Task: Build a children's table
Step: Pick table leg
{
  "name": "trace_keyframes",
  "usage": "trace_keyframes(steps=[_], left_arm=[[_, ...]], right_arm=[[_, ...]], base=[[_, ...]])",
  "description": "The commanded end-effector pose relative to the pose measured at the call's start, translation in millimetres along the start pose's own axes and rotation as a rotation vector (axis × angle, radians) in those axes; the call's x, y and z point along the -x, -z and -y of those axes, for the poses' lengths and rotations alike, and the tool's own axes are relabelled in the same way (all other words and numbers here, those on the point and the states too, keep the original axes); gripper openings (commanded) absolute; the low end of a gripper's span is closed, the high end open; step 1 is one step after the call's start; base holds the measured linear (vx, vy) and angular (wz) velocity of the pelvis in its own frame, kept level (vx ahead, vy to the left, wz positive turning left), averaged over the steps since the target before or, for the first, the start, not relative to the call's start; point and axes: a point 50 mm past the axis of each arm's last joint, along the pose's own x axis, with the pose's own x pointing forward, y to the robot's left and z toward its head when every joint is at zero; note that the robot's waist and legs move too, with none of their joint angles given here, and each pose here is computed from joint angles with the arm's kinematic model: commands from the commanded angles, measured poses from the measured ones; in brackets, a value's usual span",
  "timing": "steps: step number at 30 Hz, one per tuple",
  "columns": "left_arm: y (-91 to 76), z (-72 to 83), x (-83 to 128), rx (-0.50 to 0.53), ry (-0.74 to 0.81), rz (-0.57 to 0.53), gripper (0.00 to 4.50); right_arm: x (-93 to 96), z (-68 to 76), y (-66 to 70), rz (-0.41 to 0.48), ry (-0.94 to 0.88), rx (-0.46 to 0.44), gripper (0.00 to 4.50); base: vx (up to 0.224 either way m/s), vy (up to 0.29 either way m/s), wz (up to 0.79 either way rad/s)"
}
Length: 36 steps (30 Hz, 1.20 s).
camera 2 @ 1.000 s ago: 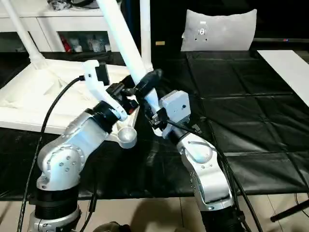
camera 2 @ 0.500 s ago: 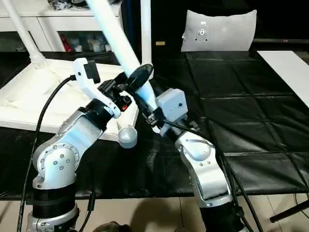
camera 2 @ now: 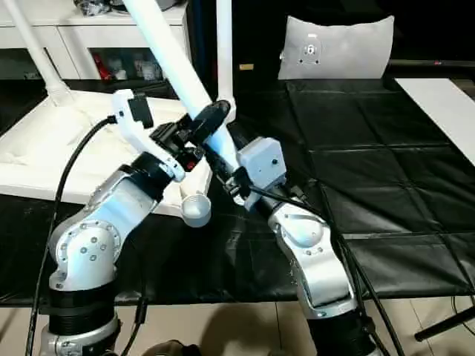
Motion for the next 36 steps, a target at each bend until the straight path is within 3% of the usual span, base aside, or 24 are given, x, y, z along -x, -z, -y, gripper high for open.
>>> trace_keyframes(steps=[1, 8, 22, 27, 30, 32, 36], left_arm=[[1.8, -0.4, -1, 0.014, 0.005, -0.008, 2.32], [2.8, -1.1, -1, 0.034, 0.001, -0.01, 1.93], [2.4, -4.1, -1, 0.044, -0.01, -0.008, 1.9], [-3.4, -14.7, -5, 0.011, -0.049, 0.0, 1.9], [-8.7, -22.0, -10, -0.023, -0.077, 0.005, 1.9], [-11.0, -24.2, -11, -0.03, -0.084, 0.009, 1.9], [-17.1, -31.1, -15, -0.041, -0.102, 0.023, 1.88]], right_arm=[[-1.2, -0.6, -2.0, 0.015, -0.01, 0.006, 1.84], [-1.9, -1.1, -1.6, 0.013, -0.02, 0.017, 1.84], [-3.0, -2.2, -0.6, 0.007, -0.028, 0.029, 1.84], [-4.7, -5.0, 4.4, -0.032, -0.061, -0.021, 1.84], [-5.9, -6.1, 8.5, -0.064, -0.074, -0.042, 2.54], [-6.2, -6.6, 10.1, -0.078, -0.08, -0.057, 2.56], [-6.8, -8.4, 11.6, -0.092, -0.094, -0.115, 3.02]], base=[[0.0, 0.0, 0.0], [0.0, 0.0, 0.0], [0.0, 0.0, 0.0], [0.0, 0.0, 0.0], [0.0, 0.0, 0.0], [0.0, 0.0, 0.0], [0.0, 0.0, 0.0]])
